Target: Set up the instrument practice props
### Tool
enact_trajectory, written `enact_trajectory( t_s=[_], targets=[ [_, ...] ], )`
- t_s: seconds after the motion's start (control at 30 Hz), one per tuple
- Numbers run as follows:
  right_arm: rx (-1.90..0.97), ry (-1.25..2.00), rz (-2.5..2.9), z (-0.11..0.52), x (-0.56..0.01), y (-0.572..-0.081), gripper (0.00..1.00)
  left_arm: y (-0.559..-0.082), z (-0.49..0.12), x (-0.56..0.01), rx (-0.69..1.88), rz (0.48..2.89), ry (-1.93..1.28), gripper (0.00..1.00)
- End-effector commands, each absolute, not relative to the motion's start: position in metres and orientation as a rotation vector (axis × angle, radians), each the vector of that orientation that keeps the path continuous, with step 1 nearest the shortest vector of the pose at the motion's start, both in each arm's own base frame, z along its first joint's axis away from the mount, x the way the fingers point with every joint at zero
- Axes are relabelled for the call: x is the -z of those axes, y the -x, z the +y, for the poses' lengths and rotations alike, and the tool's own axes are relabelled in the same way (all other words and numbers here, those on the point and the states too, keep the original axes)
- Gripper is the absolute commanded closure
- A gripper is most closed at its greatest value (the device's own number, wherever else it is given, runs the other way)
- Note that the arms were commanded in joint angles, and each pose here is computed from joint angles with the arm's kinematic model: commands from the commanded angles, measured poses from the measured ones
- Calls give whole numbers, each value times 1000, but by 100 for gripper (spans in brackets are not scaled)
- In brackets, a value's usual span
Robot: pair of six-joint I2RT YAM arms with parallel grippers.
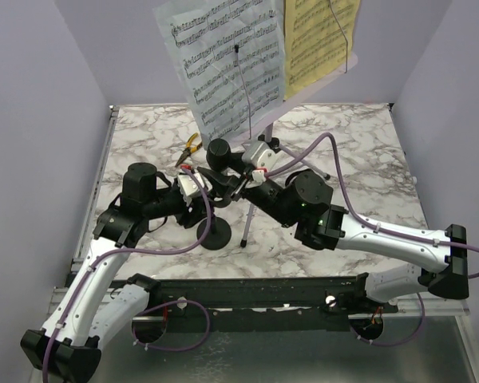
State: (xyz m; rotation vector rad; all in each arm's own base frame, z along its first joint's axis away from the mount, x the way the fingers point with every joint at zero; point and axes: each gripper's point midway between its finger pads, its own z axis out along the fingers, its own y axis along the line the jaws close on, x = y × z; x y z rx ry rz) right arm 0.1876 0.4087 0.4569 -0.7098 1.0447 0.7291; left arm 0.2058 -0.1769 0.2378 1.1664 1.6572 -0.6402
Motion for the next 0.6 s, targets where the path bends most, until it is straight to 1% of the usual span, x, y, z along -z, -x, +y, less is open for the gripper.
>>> enact_trajectory(
  t_s=[0.0,0.07,0.43,0.57],
  targets=[
    [-710,742,978,417,-449,-187,100,-196,-183,-244,690,1582,-1188,95],
    [-676,767,996,420,-436,-191,100,-194,-183,-244,695,1577,-1191,100],
    [-630,892,1026,423,-367,-188,100,-189,-188,-242,748,1567,-1198,100],
    [-676,927,1033,421,-356,-178,100,-189,-190,-243,769,1572,-1190,100]
  ],
)
